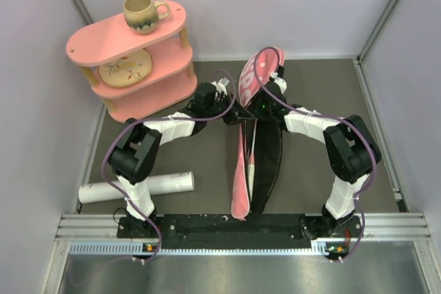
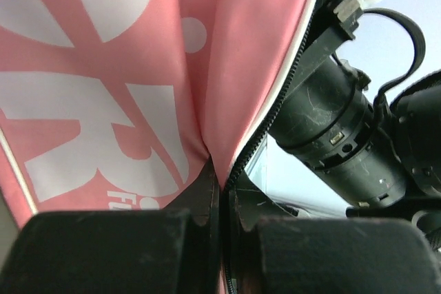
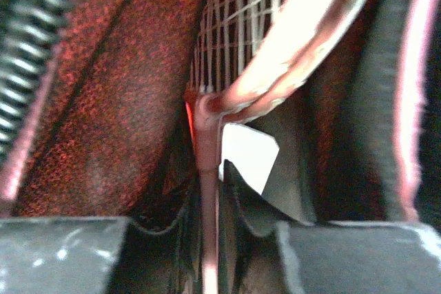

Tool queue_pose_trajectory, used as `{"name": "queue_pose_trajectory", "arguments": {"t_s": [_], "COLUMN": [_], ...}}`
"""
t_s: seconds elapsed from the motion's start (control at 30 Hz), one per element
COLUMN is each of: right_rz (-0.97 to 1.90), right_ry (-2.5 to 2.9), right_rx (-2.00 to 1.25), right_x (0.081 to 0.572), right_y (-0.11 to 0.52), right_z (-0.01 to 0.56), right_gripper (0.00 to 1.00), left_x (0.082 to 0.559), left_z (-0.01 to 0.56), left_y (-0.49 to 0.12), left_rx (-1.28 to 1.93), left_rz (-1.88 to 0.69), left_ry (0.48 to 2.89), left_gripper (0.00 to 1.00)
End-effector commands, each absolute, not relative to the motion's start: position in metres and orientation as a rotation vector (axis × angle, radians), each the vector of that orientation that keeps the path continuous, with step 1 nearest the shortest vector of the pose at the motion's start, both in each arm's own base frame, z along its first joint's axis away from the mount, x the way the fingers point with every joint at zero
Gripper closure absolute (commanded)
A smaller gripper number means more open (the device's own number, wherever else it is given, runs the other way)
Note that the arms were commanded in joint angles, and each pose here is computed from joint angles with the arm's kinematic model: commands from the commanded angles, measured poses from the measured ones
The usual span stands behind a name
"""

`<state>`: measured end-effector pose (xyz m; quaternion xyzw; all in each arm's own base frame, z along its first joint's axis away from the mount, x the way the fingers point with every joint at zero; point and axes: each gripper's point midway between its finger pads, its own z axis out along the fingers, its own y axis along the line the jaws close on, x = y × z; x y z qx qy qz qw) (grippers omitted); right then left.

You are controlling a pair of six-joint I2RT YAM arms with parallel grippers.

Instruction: Pack up the badminton gear

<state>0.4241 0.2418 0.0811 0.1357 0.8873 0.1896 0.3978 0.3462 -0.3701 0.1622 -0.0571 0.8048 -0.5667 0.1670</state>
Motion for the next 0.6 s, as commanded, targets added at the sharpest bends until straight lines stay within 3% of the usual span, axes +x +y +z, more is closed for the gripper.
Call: {"name": "queue_pose_trajectory", "arguments": {"t_s": [0.0, 0.1, 0.37, 0.57], "right_rz": [0.613, 0.66, 0.691, 0.619], "right_ry": [2.171, 2.359, 2.34, 2.288], "right_rx": [0.182, -0.004, -0.205, -0.065], "right_x": [0.423, 0.383, 0.308, 0.32], "right_y": [0.255, 0.248, 0.205, 0.143], "right_z": [0.129, 0.117, 0.159, 0.165], "right_gripper": [0.65, 0.44, 0.3, 0.24], "left_x": [0.277, 0.283, 0.292, 0.294], "left_z": [0.234, 0.224, 0.214, 0.217], "left_y": [-0.391, -0.386, -0.382, -0.381], "left_rx": [0.271, 0.281, 0.308, 0.319], "left_rz": [-1.985, -1.926, -1.846, -1.824], "left_ry": [2.172, 2.215, 2.248, 2.254], "left_gripper": [1.0, 1.0, 1.0, 1.0]}}
